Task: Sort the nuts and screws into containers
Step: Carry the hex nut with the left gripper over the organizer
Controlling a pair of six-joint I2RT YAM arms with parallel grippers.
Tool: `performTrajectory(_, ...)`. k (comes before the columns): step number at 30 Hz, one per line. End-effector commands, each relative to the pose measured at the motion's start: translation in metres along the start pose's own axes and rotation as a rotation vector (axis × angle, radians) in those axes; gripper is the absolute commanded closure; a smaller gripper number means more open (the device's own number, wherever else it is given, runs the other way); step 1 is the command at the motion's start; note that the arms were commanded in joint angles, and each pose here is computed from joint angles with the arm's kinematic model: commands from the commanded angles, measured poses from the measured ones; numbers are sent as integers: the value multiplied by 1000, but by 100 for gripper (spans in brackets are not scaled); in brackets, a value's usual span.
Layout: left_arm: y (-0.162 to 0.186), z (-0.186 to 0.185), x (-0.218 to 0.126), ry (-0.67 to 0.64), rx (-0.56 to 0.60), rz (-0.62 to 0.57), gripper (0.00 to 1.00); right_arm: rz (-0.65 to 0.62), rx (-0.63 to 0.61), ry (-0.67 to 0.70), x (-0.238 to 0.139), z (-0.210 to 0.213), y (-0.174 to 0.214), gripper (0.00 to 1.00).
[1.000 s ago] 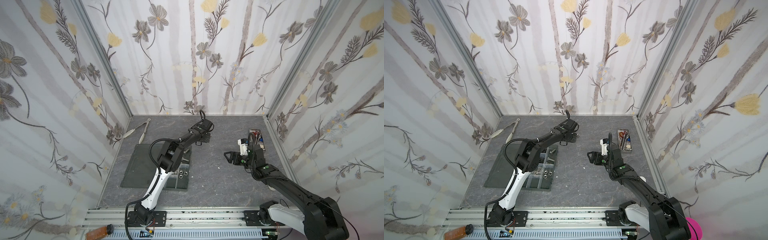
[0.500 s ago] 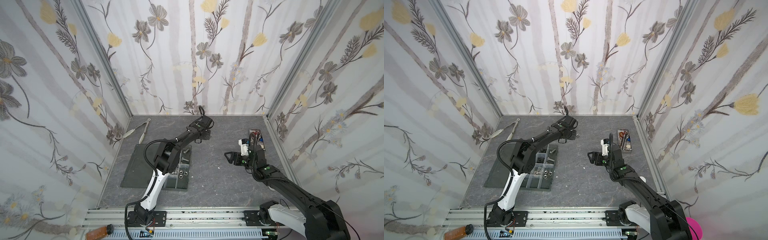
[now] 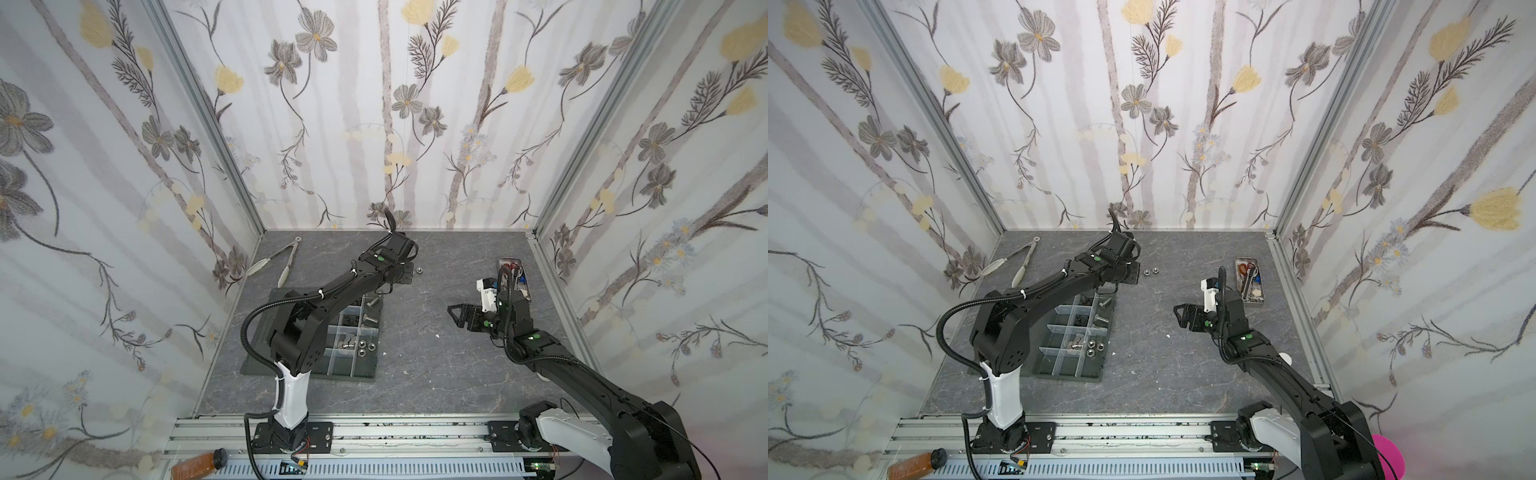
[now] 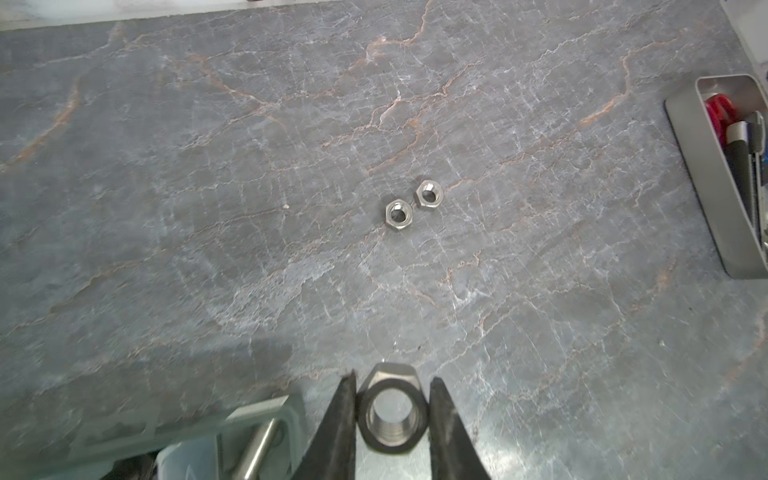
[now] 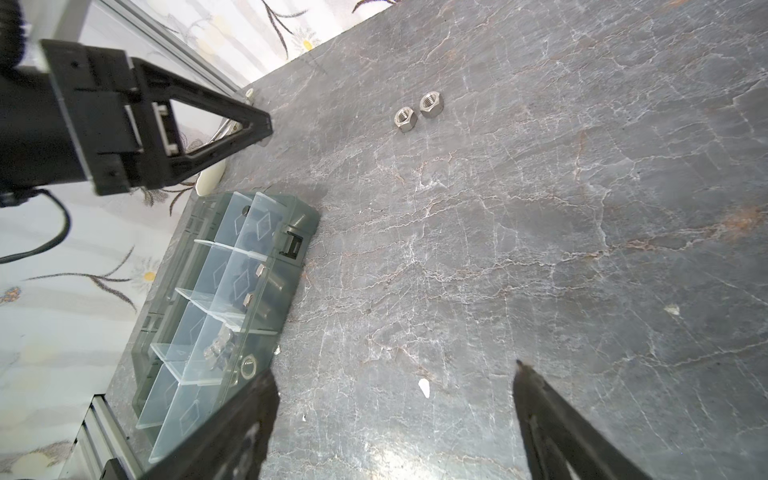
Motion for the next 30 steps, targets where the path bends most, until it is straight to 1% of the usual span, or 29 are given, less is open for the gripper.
performTrajectory(1, 7, 0, -16, -3, -16, -30, 79, -7, -2, -68, 1, 6, -2, 8)
performTrajectory(5, 27, 4, -35, -4, -25, -31, 79, -9, 2, -124, 3, 13, -6, 4)
performTrajectory(12, 68, 11, -62, -3, -43, -20, 79, 26, 21, -128, 13, 13, -8, 2)
performTrajectory(18, 99, 15, -85, 1, -66, -12, 79, 32, 46, -145, 19, 14, -11, 1)
performTrajectory(23, 126, 21, -97, -8, -85, 8, 79, 36, 56, -146, 22, 16, -12, 1)
performTrajectory(30, 159, 21, -106, 22, -124, 29, 79, 45, 63, -127, 29, 16, -12, 1)
Point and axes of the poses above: each gripper's point midway between its finger pads, its own x axis out along the fingers, its own z axis along the line the jaws close on, y = z × x, the point moved 10 cm from there along -x, back along the fingers, and after that the axes turned 13 degrees about x, right-handed, at the moved point
